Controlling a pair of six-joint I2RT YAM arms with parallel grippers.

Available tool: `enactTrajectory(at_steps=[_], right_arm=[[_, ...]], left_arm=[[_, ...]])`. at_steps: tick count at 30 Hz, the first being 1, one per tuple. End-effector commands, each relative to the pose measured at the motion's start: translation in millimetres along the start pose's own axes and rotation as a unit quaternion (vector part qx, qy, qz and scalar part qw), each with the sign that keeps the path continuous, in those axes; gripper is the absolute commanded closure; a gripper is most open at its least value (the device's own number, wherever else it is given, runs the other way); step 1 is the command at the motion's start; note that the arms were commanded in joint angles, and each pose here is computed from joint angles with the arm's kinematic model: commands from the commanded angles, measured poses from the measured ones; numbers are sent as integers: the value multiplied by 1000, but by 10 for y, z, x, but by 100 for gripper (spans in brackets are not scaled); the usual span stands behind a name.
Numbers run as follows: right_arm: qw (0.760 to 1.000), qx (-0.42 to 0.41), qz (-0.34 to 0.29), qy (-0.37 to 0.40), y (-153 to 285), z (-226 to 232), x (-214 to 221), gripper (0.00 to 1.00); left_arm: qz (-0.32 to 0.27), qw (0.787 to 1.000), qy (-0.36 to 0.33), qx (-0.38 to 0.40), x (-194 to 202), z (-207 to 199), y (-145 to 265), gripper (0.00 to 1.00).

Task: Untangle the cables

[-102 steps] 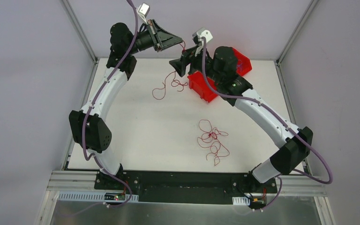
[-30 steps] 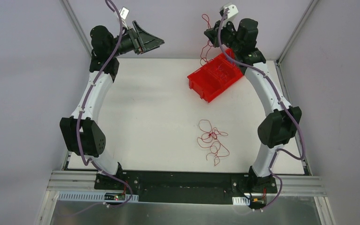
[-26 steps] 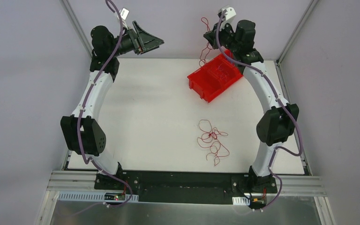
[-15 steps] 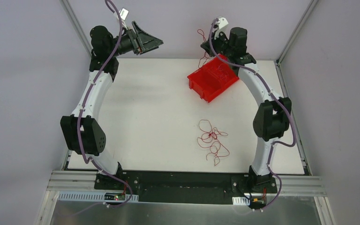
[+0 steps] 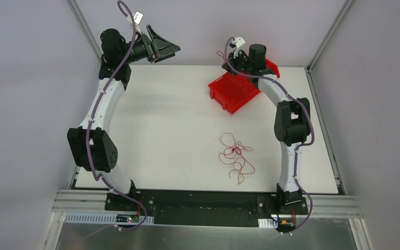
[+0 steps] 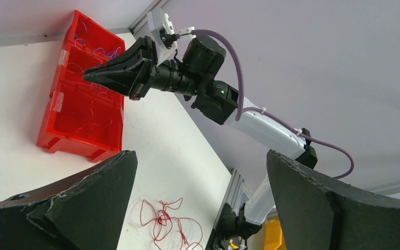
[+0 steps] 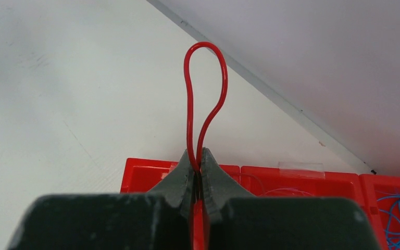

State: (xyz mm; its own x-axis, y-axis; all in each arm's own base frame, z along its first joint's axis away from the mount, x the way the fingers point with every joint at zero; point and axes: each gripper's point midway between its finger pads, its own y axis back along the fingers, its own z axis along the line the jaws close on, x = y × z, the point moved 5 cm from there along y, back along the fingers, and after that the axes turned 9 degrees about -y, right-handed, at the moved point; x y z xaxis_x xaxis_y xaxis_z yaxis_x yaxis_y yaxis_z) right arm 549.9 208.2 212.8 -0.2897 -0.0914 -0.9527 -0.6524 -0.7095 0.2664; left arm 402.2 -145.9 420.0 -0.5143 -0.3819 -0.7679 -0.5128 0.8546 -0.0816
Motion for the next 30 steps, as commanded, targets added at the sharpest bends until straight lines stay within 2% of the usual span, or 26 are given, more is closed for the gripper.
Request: enactTrajectory(at_steps=[1, 13, 18, 26, 30], right_arm=[[998, -43, -19, 42, -18, 48, -42, 100], [995, -63, 50, -63, 245, 347, 332, 100], [991, -32, 84, -95, 227, 268, 551, 100], [987, 0, 114, -109, 218, 99, 666, 96], [987, -4, 122, -106, 279, 136, 717, 97]], left_arm=[[7, 1000, -18, 3, -1, 22, 48, 1], [15, 1000, -16, -6, 40, 122, 73, 1], [17, 1000, -12, -6, 52, 146, 68, 1], [19, 1000, -9, -7, 56, 159, 66, 1], [19, 1000, -7, -9, 61, 165, 66, 1]])
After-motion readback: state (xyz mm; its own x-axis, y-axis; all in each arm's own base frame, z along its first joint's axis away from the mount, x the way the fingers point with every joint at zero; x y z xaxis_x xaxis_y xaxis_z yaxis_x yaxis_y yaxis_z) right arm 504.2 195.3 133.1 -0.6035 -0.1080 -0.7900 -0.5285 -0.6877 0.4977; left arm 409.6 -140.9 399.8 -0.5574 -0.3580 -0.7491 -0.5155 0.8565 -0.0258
